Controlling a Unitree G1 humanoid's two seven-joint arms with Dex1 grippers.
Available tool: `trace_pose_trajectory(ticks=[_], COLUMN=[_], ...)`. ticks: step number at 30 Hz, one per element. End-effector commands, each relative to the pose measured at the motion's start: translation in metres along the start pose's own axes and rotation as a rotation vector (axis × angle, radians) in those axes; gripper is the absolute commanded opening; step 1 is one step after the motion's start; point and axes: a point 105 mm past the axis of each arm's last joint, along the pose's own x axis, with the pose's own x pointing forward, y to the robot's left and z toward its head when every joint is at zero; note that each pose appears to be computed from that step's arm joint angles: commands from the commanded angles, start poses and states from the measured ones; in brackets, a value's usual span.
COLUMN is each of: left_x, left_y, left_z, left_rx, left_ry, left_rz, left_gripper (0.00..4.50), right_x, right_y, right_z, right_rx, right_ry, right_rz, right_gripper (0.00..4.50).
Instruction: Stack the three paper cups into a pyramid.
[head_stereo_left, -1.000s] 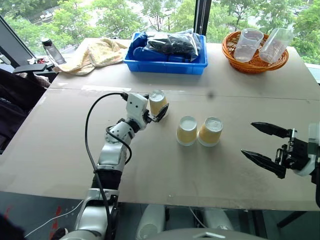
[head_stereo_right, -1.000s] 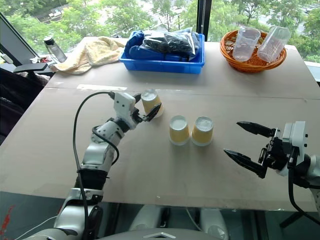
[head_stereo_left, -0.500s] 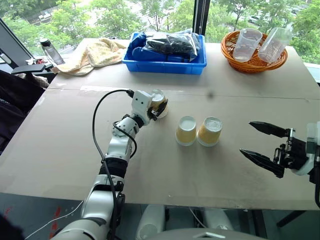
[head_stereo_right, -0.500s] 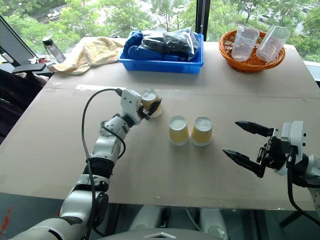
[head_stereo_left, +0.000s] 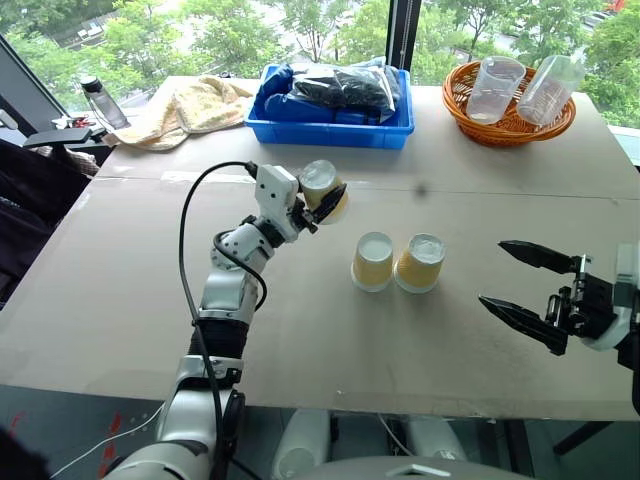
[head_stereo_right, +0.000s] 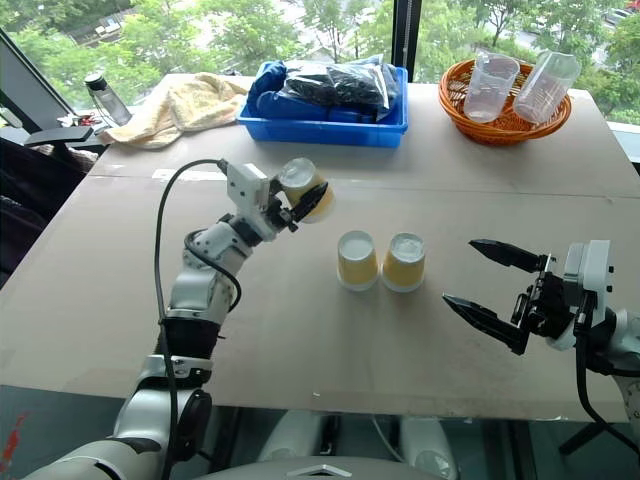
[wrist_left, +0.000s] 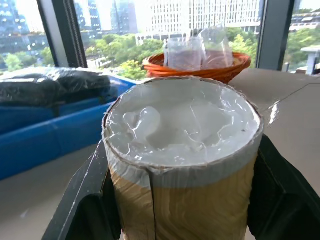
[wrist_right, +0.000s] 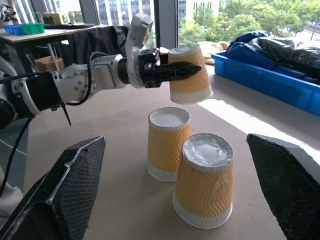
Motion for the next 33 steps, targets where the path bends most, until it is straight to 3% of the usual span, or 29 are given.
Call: trace_pose_trajectory(ticks=[1, 8, 12, 24, 26, 27, 29, 33], left_x=[0.012, 0.03, 0.039, 0.044, 0.044, 0.043, 0.042, 0.04], left_y=[-0.037, -0.072, -0.084, -0.087, -0.089, -0.091, -0.095, -0.094], left_z=[0.035, 0.049, 0.043, 0.031, 0.033, 0.034, 0.039, 0.038], left_rx=[-0.002, -0.028, -0.064, -0.066, -0.076, -0.076, -0.092, -0.074], left_ry=[-0.021, 0.021, 0.04, 0.077, 0.06, 0.053, 0.01, 0.01], left_rz=[-0.282, -0.504, -0.564, -0.568, -0.576, -0.589, -0.602, -0.605], left_gripper=[2.35, 2.35, 2.35, 2.35, 3.34, 3.55, 4.36, 4.46], right_x=[-0.004, -0.009, -0.01, -0.01, -0.01, -0.01, -0.01, -0.01], right_y=[-0.003, -0.004, -0.001, 0.002, 0.001, 0.002, 0.002, 0.001], right_z=[0.01, 0.008, 0.008, 0.008, 0.008, 0.008, 0.008, 0.007], right_rx=[-0.043, -0.043, -0.04, -0.043, -0.043, -0.043, -0.043, -0.044], right_ry=[-0.007, 0.004, 0.001, -0.002, -0.003, -0.003, -0.003, -0.001], right_rz=[-0.005, -0.03, -0.045, -0.073, -0.074, -0.075, -0.075, -0.075], right_gripper=[4.5, 4.5, 4.5, 4.5, 4.5, 4.5, 4.5, 4.5])
